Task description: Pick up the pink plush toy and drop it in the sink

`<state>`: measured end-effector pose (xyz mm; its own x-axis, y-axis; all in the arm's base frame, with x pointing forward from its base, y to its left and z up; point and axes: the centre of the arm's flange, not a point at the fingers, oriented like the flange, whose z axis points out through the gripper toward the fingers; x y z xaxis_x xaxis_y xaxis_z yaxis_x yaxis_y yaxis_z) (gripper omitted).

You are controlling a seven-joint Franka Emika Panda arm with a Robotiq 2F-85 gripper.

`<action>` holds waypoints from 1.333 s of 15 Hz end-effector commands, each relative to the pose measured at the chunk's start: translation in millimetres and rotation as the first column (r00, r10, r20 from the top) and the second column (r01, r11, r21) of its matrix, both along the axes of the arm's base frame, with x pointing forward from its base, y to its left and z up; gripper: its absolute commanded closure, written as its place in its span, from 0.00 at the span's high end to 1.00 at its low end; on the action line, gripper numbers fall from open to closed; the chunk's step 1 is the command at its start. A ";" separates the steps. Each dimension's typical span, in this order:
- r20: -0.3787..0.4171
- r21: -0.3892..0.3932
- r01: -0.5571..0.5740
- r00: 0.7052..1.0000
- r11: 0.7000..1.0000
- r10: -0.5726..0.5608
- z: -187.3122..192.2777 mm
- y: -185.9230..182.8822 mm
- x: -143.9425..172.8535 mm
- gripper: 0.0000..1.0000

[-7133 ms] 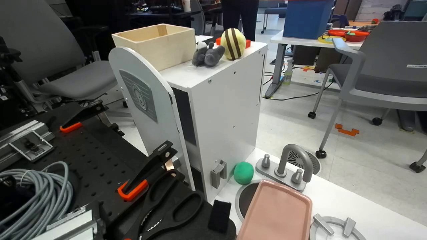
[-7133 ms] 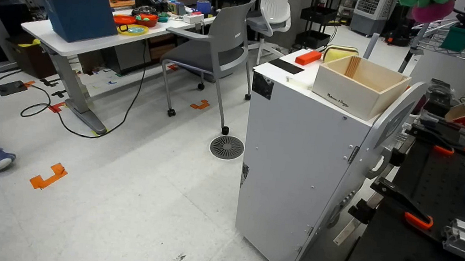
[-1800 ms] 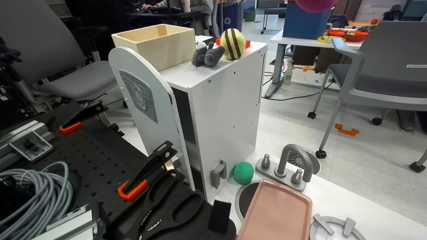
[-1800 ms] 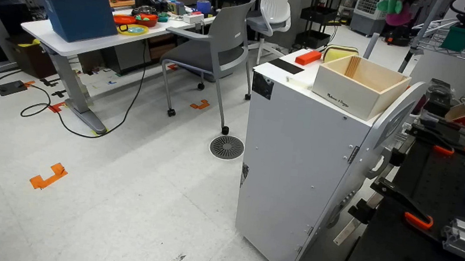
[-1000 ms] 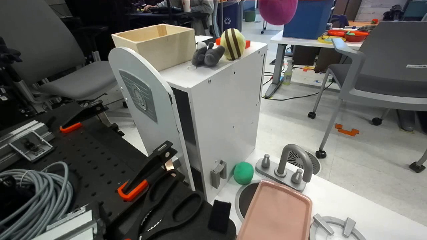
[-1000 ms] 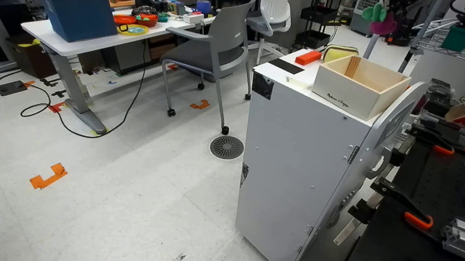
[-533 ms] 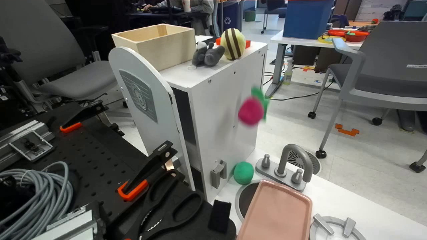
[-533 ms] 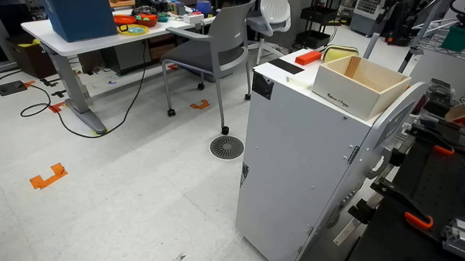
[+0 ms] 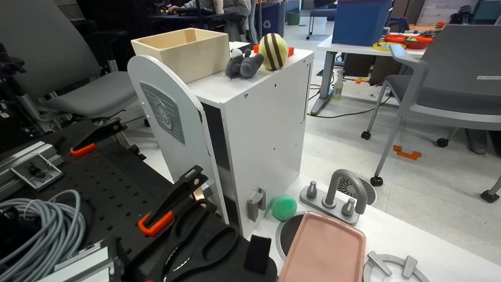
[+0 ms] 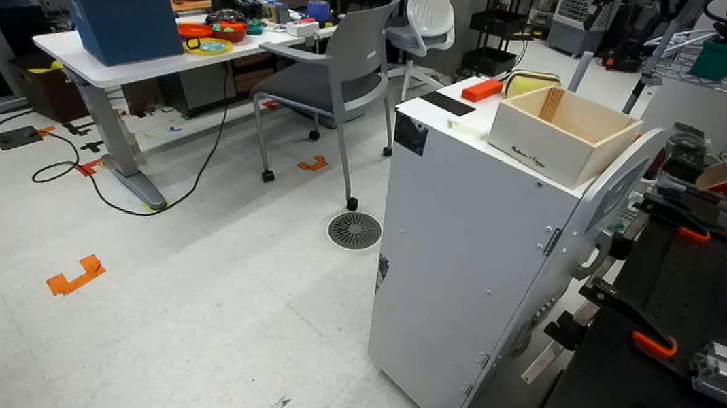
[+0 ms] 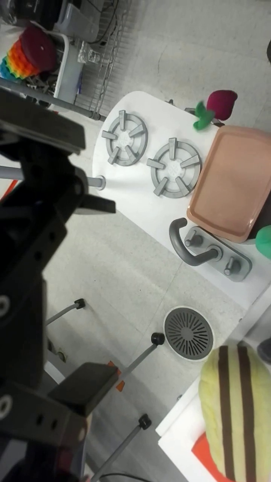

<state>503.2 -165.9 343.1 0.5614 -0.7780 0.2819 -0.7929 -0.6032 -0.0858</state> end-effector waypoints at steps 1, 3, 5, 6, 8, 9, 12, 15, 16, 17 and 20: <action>-0.011 0.005 0.004 1.000 1.000 -0.004 6.2 3.8 -5.9 1.00; -0.017 0.008 0.000 1.000 1.000 0.000 4.2 5.7 -5.8 1.00; -0.026 0.008 -0.011 1.000 1.000 0.012 1.4 10.6 -5.2 1.00; -0.030 0.009 -0.026 0.999 1.000 0.027 0.5 14.6 -5.0 1.00; -0.042 -0.002 -0.087 0.995 0.996 0.087 0.3 28.1 -5.2 1.00; -0.045 0.002 -0.118 0.992 0.993 0.118 1.3 36.1 -4.3 1.00; -0.044 -0.004 -0.206 0.978 0.979 0.205 4.6 59.2 -0.4 1.00; -0.038 -0.003 -0.207 0.978 0.978 0.206 -5.2 62.3 7.2 1.00; -0.036 -0.004 -0.218 0.975 0.976 0.218 -3.7 65.7 7.7 1.00; -0.035 -0.005 -0.224 0.974 0.975 0.223 -2.9 66.5 7.6 1.00; -0.035 -0.006 -0.229 0.973 0.973 0.229 -2.2 66.2 6.6 1.00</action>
